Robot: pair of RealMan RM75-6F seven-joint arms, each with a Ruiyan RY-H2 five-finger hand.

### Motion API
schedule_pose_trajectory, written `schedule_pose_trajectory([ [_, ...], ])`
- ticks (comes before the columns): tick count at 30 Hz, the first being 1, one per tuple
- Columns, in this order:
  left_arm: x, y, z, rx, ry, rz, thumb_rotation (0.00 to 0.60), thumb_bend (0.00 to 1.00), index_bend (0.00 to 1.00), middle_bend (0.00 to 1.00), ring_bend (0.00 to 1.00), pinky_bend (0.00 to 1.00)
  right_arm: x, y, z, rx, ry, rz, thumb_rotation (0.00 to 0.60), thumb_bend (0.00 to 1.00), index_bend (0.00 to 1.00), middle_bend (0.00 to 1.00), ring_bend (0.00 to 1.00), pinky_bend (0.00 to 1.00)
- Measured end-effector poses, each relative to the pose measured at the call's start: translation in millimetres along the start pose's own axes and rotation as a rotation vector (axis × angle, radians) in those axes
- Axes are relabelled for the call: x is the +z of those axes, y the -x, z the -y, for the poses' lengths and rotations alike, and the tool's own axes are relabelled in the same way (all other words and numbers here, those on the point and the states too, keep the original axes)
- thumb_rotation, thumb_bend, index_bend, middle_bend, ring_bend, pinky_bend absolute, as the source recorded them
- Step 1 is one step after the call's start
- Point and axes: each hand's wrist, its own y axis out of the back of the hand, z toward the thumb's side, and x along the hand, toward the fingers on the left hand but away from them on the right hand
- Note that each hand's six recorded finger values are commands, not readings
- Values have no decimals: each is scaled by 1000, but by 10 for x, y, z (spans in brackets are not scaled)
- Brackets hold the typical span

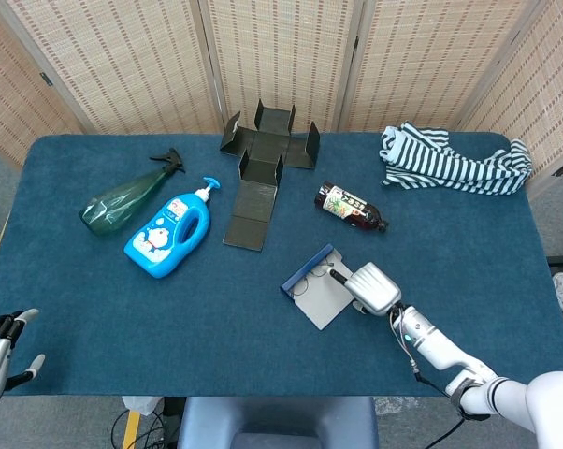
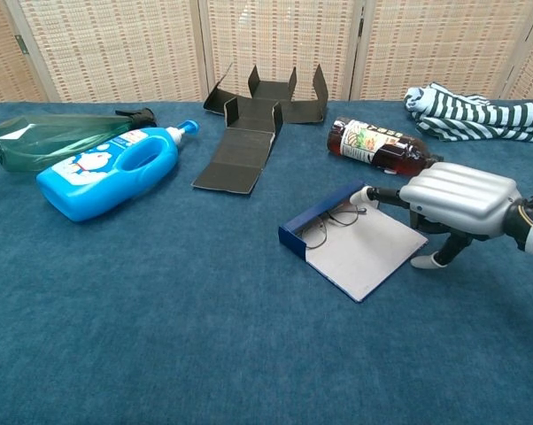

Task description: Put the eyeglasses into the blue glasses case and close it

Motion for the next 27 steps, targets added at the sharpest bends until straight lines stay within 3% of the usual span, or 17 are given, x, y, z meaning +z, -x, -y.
schedule_pose_trajectory([
  [8,-1,0,-5,2,0,0,600,303,228,257,232,300,45,70,22,-5,-9,-9,600,196,149,992,1000,903],
  [13,-16,7,-16,5,-2,-3,600,303,227,257,232,300,77,113,-35,-37,1,-20,600,254,270,993,1000,903],
  [21,-23,6,-9,4,0,-4,600,303,227,257,232,300,103,148,-142,-68,-5,-44,600,271,374,992,1000,903],
  [27,-14,-3,-2,3,1,-1,600,304,227,256,232,300,201,252,-233,-97,11,-67,600,398,465,992,1000,903],
])
